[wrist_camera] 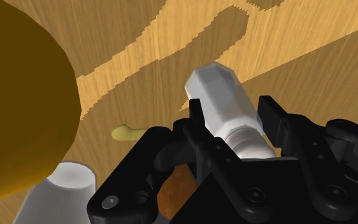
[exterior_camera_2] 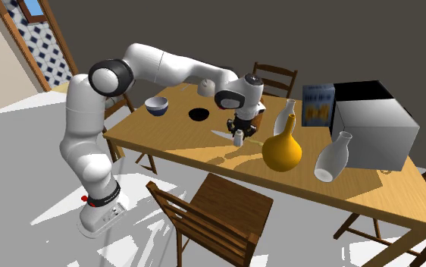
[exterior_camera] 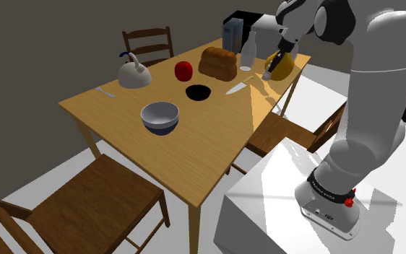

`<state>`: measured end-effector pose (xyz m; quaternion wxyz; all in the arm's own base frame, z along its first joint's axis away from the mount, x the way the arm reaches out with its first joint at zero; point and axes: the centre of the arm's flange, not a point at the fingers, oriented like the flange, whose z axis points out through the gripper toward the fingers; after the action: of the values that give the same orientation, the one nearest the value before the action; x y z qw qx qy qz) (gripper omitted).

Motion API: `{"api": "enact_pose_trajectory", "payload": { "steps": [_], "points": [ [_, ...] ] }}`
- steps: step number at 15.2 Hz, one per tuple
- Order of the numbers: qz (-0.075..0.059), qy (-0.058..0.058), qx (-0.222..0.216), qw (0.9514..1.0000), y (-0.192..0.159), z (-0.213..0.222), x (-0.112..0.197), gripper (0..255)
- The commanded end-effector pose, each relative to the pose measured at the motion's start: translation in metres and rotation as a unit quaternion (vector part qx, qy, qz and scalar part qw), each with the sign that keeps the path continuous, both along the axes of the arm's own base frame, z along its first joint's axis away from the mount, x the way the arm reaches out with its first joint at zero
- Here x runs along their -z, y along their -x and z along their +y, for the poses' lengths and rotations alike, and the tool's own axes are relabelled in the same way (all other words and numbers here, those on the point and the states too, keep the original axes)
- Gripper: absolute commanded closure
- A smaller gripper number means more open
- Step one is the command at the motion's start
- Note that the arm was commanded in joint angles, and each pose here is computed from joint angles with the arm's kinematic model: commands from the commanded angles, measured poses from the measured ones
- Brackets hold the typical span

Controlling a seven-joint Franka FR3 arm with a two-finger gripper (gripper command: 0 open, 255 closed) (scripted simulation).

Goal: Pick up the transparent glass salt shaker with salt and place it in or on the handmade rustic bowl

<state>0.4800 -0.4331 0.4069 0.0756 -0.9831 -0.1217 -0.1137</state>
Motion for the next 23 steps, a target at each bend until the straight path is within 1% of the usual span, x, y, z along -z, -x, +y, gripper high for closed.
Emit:
{"api": "enact_pose_trajectory", "payload": {
  "steps": [1,8,9,23],
  "points": [
    [0.000,0.000,0.000,1.0000,0.001,0.001,-0.012,255],
    [0.000,0.000,0.000,1.0000,0.001,0.001,-0.049,255],
    [0.000,0.000,0.000,1.0000,0.001,0.001,-0.049,255],
    [0.000,0.000,0.000,1.0000,-0.082,0.166,-0.056,255]
  ]
}}
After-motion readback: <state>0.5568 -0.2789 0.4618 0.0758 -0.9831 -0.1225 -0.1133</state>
